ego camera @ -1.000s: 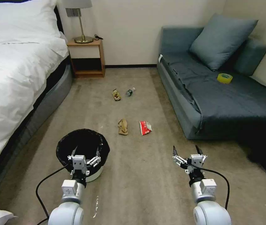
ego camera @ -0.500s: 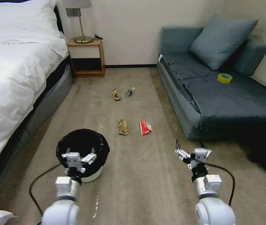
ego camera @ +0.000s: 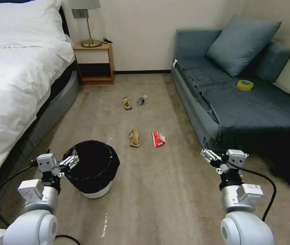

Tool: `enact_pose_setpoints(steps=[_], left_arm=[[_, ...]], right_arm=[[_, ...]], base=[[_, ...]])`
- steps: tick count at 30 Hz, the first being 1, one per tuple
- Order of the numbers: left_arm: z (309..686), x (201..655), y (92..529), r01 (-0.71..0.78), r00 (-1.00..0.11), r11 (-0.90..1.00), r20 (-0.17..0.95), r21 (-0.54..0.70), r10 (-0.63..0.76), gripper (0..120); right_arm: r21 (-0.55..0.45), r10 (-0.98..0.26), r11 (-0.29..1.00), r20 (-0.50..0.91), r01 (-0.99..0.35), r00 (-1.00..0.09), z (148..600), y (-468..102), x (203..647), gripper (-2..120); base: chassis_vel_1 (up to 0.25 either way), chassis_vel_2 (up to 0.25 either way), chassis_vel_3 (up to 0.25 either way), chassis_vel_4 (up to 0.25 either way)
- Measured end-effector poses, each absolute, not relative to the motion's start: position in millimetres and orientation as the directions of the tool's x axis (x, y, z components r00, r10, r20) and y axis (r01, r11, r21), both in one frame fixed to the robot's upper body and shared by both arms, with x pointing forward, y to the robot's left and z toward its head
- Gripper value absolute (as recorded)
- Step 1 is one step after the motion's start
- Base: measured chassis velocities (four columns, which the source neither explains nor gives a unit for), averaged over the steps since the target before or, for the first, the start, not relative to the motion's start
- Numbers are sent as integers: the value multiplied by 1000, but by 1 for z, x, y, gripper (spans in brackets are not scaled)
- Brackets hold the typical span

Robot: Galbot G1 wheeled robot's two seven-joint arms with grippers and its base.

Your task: Pick up the trash bin, then pick up the garbage on the floor and place it into the trash bin.

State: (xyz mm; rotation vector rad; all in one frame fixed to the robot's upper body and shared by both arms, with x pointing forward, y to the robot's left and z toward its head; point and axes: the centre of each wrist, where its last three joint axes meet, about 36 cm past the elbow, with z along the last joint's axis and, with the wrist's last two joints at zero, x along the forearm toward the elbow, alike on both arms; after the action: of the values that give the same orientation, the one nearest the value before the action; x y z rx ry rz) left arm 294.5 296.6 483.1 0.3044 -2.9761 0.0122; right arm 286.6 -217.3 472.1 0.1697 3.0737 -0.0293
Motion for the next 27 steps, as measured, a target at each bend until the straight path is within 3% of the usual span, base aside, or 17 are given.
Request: enact_pose_setpoints(steps=[5, 11, 27], left_arm=[[496, 304, 302, -302, -917, 953, 283, -31, -281, 100], [493, 326, 320, -363, -871, 931, 369, -38, -325, 100], [471, 402, 360, -422, -808, 896, 507, -142, -300, 100]], right_arm=[[-14, 105, 994, -67, 106, -992, 472, -216, 287, 100], [-16, 99, 995, -69, 100, -993, 471, -216, 288, 100], [-22, 82, 996, -70, 83, -994, 468, -217, 296, 100]], base=[[0, 0, 0, 0], [0, 0, 0, 0], [0, 0, 0, 0]])
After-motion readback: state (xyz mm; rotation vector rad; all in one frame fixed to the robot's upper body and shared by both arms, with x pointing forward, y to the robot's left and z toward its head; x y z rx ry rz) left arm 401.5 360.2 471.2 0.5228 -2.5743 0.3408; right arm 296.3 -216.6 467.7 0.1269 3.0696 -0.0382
